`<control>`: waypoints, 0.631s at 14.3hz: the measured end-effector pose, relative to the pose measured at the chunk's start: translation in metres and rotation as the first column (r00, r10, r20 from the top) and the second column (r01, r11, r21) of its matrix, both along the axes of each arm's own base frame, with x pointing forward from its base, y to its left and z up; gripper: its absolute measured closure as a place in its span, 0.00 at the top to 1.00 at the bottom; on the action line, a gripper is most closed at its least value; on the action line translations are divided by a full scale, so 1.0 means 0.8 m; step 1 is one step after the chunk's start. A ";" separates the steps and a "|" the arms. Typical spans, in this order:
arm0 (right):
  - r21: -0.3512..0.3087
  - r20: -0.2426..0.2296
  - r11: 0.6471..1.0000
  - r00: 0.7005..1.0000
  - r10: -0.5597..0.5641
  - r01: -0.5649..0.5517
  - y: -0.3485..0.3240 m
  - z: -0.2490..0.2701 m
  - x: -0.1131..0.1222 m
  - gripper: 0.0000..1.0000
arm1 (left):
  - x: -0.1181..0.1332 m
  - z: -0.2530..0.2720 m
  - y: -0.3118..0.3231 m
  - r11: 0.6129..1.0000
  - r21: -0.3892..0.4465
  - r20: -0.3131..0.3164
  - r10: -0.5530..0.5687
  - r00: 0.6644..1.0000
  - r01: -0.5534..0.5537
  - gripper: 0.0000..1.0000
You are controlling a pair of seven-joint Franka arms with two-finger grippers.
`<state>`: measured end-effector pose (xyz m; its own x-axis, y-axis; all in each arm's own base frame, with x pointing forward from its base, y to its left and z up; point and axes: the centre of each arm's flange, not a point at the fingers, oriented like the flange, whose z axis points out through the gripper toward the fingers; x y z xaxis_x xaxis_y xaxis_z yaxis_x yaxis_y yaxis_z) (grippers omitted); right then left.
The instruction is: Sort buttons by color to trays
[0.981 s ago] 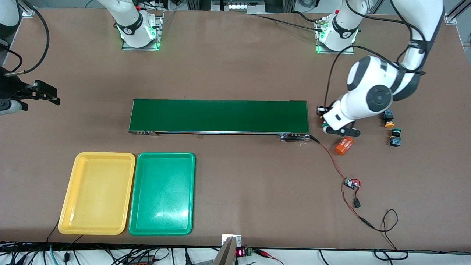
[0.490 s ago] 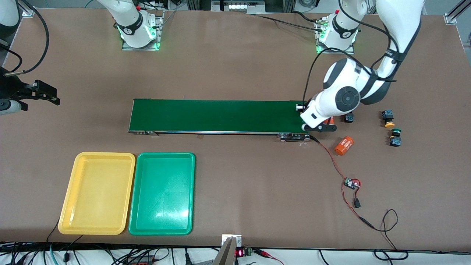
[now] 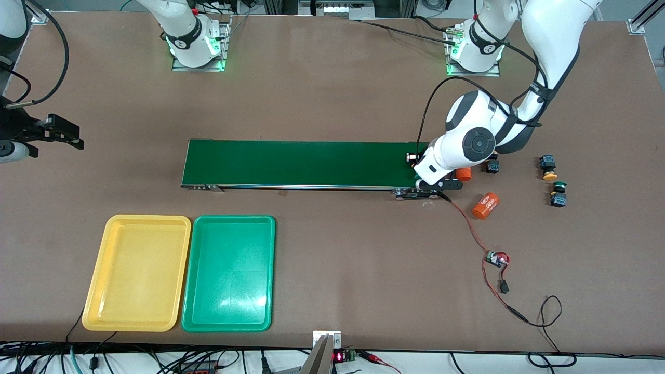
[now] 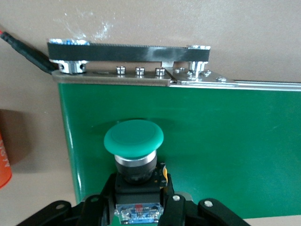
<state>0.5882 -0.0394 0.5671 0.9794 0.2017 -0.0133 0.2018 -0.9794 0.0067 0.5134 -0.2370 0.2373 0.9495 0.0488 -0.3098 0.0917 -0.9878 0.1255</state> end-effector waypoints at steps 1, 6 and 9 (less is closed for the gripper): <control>0.000 -0.006 1.000 1.000 -0.001 0.001 0.000 -0.005 0.002 1.00 | -0.002 0.000 -0.005 1.000 0.004 -0.002 0.007 1.000 -0.007 0.41; -0.002 -0.037 1.000 0.999 -0.002 0.002 -0.001 -0.030 0.012 1.00 | -0.004 0.008 -0.024 1.000 0.007 0.008 0.014 1.000 -0.014 0.55; -0.002 -0.049 1.000 0.999 0.000 -0.001 -0.001 -0.039 0.015 1.00 | 0.022 0.036 -0.013 0.999 0.007 0.022 0.035 0.999 -0.035 0.80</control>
<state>0.6002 -0.0400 0.5358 0.9774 0.2022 -0.0621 0.2025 -0.9793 -0.0016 0.5308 -0.2477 0.2662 0.9538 0.0842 -0.2885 0.1236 -0.9849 0.1209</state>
